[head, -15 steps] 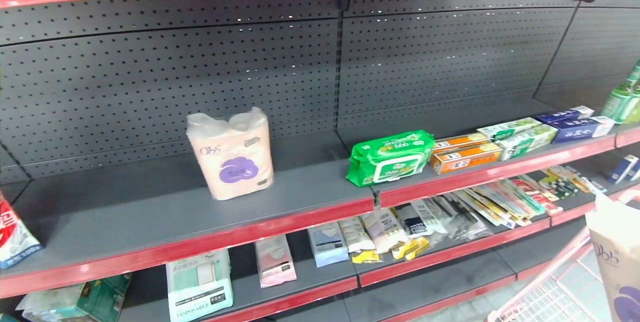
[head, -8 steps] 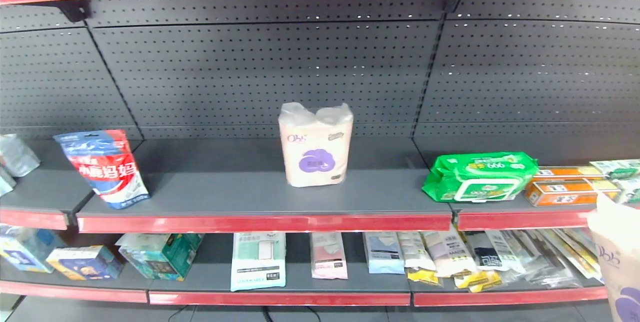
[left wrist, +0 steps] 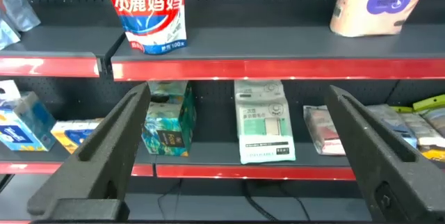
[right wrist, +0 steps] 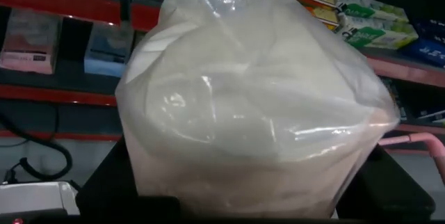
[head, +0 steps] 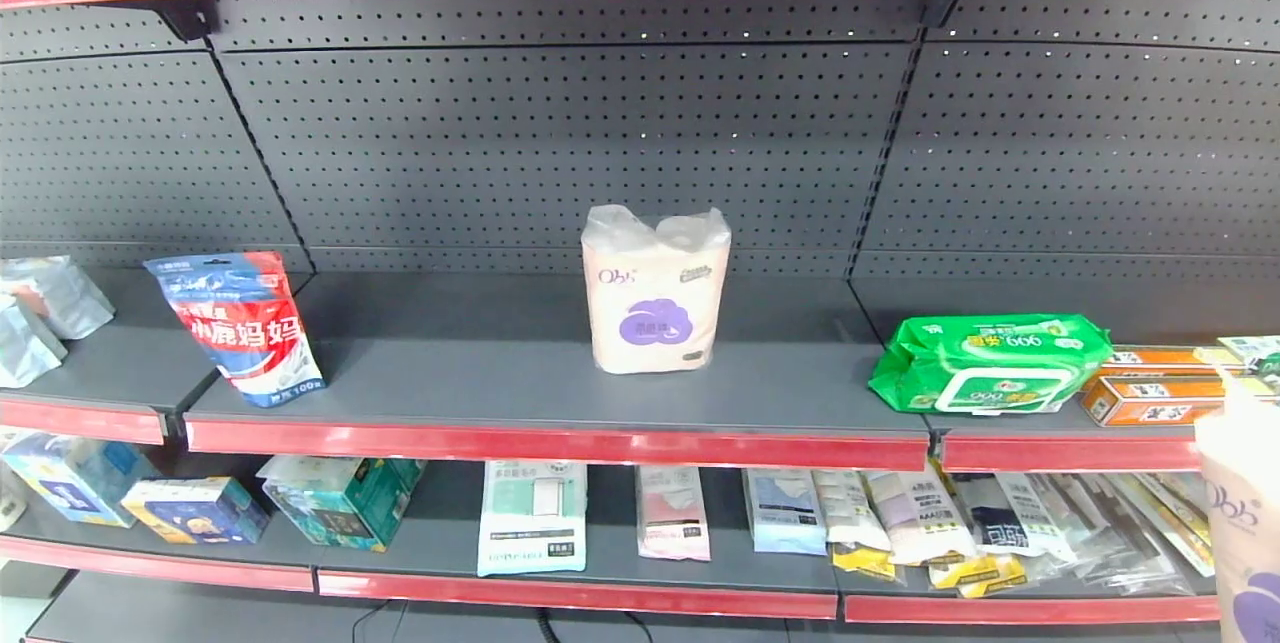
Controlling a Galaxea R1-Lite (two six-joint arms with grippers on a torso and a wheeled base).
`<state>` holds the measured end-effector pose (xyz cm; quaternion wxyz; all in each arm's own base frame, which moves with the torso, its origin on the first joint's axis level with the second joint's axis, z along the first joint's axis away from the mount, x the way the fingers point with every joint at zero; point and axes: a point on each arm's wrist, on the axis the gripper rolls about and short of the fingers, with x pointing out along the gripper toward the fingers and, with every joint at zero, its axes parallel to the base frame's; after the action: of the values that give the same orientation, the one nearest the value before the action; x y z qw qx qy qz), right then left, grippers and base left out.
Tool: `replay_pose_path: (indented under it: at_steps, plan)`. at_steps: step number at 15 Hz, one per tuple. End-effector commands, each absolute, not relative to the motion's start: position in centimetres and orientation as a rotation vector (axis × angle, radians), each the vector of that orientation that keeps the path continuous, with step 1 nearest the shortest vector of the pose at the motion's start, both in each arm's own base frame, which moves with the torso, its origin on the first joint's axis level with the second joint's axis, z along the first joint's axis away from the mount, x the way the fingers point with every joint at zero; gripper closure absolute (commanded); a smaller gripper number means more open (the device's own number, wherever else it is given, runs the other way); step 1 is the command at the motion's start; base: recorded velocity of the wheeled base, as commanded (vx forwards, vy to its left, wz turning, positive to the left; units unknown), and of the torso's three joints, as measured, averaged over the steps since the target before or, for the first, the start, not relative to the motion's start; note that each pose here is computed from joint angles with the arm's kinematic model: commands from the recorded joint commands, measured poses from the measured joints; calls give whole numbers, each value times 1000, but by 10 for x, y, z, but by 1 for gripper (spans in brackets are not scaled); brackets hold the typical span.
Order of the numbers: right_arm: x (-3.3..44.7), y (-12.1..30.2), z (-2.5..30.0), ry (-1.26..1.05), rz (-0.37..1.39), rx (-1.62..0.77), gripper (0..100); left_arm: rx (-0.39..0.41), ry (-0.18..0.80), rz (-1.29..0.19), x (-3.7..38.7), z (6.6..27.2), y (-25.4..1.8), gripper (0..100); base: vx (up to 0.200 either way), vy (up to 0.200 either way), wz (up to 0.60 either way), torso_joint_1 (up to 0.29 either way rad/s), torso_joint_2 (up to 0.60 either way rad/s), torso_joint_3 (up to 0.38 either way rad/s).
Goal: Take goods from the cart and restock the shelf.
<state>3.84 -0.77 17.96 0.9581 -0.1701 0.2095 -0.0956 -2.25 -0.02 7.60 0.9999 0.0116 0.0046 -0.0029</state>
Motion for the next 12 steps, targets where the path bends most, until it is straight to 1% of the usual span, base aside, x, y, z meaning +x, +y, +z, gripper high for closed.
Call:
replay_pose_path:
  at_steps: [1, 3, 5, 6, 7, 8, 9, 10, 11, 12]
  plan:
    - [24, -5, 177, 348, -170, -297, 100, 24, 23, -5, -21, 76, 0, 0, 0, 0, 0, 0, 0, 0]
    - [12, -3, 171, 285, -145, -245, 100, 29, 47, -45, -20, 77, 0, 0, 0, 0, 0, 0, 0, 0]
    - [0, -1, 167, 226, -127, -255, 100, 28, 59, -84, -18, 79, -1, 0, 0, 0, 0, 0, 0, 0]
    - [-3, -1, 167, 211, -134, -267, 100, 19, 22, -101, -20, 103, -1, 0, 0, 0, 0, 0, 0, 0]
    - [-4, -1, 167, 205, -133, -267, 100, -55, 49, -101, -5, 156, -2, 0, 0, 0, 0, 0, 0, 0]
    - [-3, -1, 165, 207, -126, -252, 100, -116, 55, -101, 4, 177, -2, 0, 0, 0, 0, 0, 0, 0]
    - [-5, -1, 166, 192, -124, -235, 100, -138, 107, -83, 32, 207, -2, 0, 0, 0, 0, 0, 0, 0]
    - [-6, -1, 165, 188, -123, -231, 100, -83, 162, -46, 53, 212, -2, 0, 0, 0, 0, 0, 0, 0]
    - [-9, -1, 163, 176, -128, -231, 100, -51, 212, 1, 72, 211, 0, 0, 0, 0, 0, 0, 0, 0]
    - [-10, 0, 162, 173, -128, -230, 100, -46, 227, 10, 79, 210, 0, 0, 0, 0, 0, 0, 0, 0]
